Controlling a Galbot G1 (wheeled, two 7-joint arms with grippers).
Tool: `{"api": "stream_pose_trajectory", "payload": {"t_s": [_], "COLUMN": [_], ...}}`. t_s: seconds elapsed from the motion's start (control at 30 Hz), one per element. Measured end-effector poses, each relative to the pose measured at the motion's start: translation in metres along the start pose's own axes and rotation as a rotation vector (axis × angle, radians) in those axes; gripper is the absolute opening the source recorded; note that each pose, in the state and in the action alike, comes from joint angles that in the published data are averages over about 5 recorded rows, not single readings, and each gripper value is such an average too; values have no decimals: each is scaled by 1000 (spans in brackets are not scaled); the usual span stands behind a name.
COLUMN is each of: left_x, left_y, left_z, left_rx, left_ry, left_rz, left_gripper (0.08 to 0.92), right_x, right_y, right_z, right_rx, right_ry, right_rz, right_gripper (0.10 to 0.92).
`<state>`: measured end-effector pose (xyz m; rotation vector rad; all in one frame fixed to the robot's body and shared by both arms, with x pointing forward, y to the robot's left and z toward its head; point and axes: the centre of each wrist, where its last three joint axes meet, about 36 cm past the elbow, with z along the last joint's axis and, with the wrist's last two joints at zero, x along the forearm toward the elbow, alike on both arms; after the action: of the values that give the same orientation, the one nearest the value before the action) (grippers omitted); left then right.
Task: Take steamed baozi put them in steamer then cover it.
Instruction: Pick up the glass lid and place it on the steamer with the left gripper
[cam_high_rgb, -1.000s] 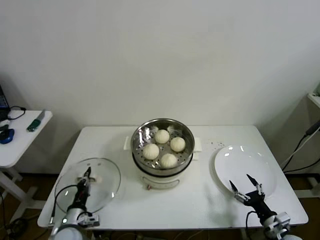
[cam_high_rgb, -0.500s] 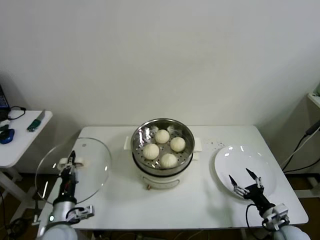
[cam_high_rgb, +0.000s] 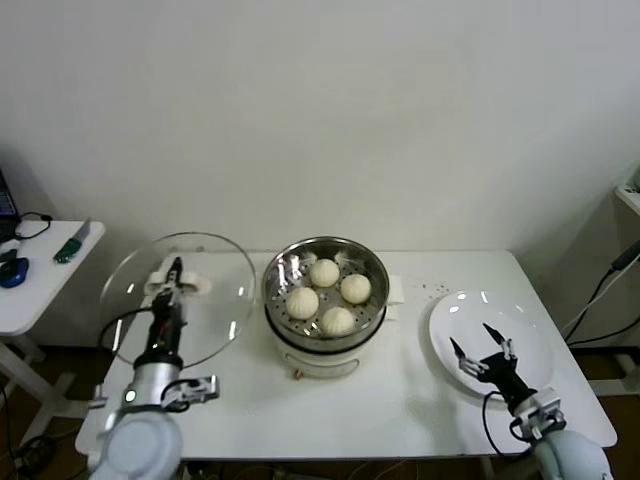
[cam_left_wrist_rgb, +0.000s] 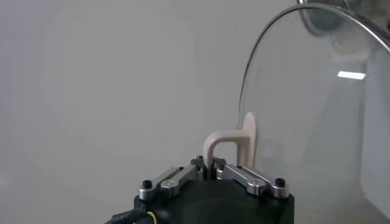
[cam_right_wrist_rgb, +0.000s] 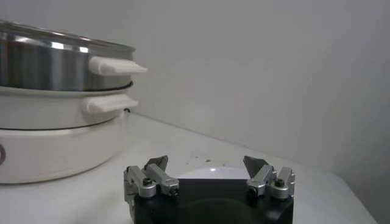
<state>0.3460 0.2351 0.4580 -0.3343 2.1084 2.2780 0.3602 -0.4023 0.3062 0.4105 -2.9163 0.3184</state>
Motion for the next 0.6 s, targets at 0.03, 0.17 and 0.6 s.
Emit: {"api": "stream_pose_trajectory", "payload": {"t_s": [0.03, 0.17, 0.6], "left_x": [-3, -15, -37], "left_y": [3, 11, 15], "left_z": [-7, -38, -136], "left_rx": [10, 50, 136], "left_ry": [-3, -17, -66], "left_rz": [3, 21, 102], "left_gripper": [150, 150, 150], "right_x": [-1, -2, 9], "right_y": [0, -2, -14], "right_z": [0, -1, 3], "right_rx": [1, 6, 25], "right_ry": [0, -1, 10], "right_rz": [1, 7, 38], "right_gripper": [823, 823, 823]}}
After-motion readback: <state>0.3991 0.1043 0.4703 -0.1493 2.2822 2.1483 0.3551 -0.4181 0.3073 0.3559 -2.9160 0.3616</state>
